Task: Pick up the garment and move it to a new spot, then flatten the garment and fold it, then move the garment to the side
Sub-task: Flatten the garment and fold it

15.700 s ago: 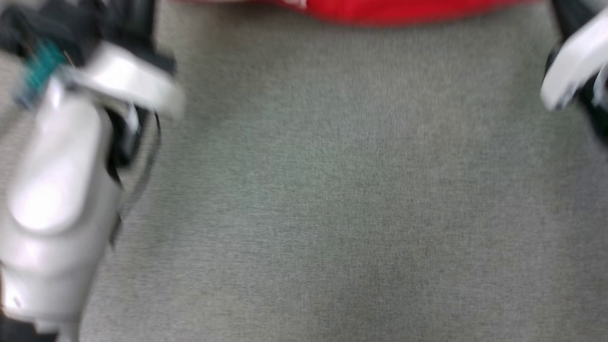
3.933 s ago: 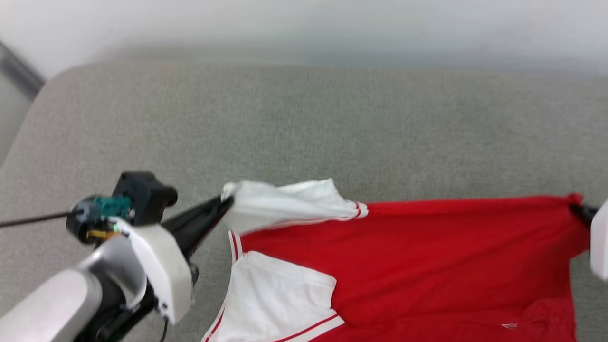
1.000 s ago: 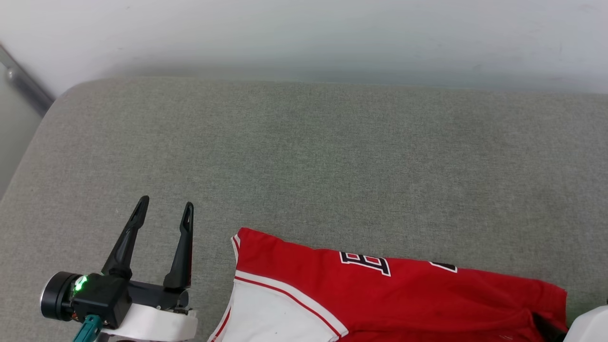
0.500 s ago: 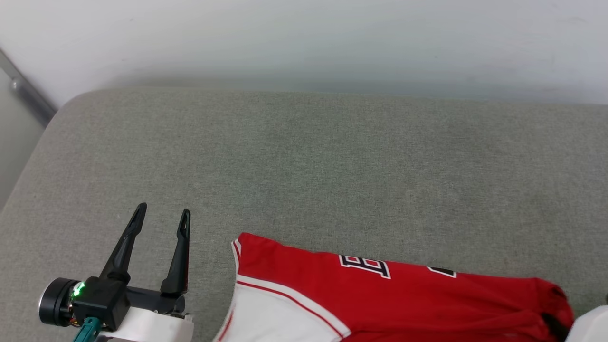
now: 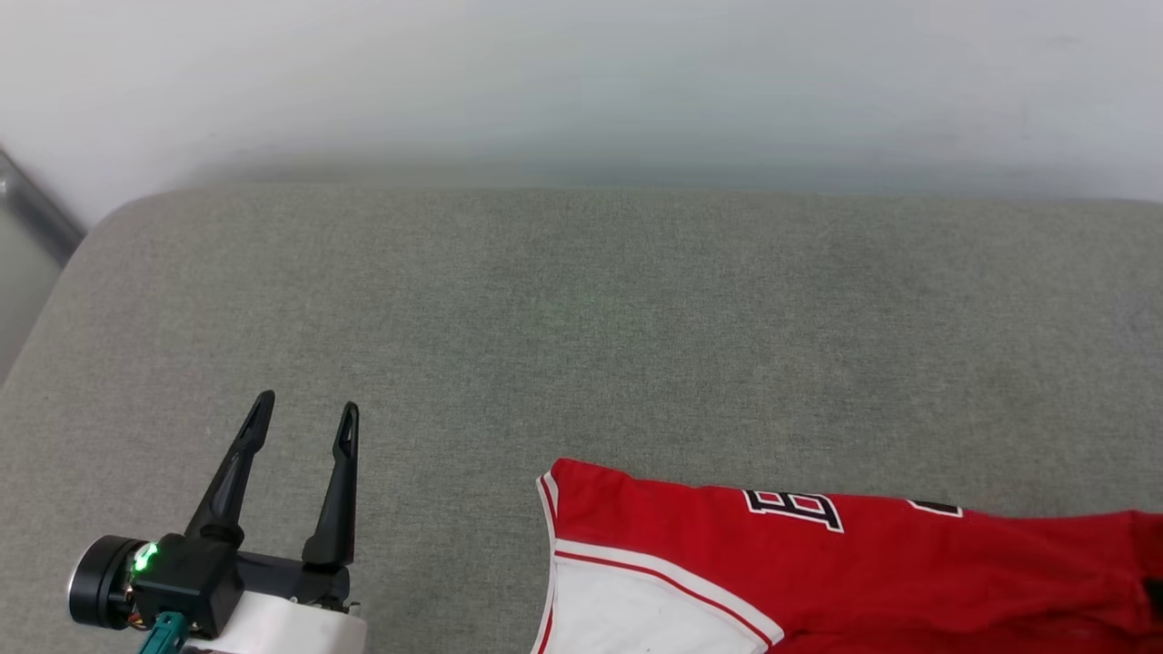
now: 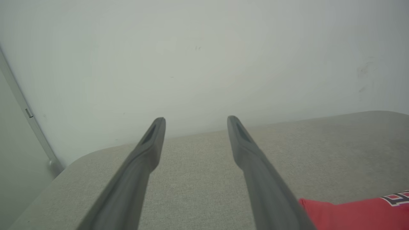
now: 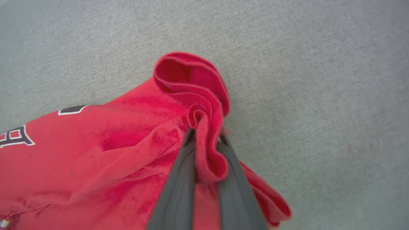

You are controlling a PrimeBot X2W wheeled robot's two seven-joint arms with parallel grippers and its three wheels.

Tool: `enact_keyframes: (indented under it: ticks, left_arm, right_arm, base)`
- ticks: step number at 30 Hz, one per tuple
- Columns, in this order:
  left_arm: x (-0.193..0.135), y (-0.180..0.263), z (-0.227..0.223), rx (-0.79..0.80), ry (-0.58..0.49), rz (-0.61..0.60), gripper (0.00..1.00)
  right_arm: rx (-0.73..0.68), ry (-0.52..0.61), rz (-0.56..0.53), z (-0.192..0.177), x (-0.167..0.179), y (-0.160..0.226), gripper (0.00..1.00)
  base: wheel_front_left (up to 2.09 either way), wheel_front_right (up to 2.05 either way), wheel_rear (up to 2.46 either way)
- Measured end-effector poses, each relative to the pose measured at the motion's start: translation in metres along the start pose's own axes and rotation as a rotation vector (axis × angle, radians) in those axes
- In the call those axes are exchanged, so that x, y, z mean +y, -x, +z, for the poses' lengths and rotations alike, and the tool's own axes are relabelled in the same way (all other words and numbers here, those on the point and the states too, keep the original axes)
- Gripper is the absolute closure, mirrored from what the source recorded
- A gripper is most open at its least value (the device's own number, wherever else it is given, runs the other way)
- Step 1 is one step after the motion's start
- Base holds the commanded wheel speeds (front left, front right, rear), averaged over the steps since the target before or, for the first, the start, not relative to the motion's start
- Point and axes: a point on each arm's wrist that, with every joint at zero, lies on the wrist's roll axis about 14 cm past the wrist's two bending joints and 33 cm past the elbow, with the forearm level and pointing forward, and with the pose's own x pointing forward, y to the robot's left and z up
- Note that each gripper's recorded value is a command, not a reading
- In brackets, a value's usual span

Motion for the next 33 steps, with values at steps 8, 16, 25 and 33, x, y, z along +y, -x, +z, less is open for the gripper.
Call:
enact_keyframes:
  ticks: [8,16,25,33]
  left_arm:
    - [-0.003,0.006,0.010,-0.029,0.014,0.005,0.00]
    - [-0.005,0.014,0.018,-0.050,0.026,0.018,0.00]
    - [0.004,0.024,0.024,-0.062,0.017,0.049,0.00]
    - [0.008,0.031,0.026,-0.061,0.006,0.060,0.00]
  right_arm:
    - [0.014,0.056,0.148,-0.017,0.053,0.018,1.00]
    - [0.066,0.115,0.402,-0.038,0.145,0.042,1.00]
    - [0.153,0.127,0.680,-0.065,0.229,0.062,1.00]
    - [0.203,0.091,0.836,-0.076,0.278,0.060,1.00]
  base:
    - [0.00,0.00,0.00]
    - [0.00,0.00,0.00]
    - [0.00,0.00,0.00]
    - [0.00,0.00,0.00]
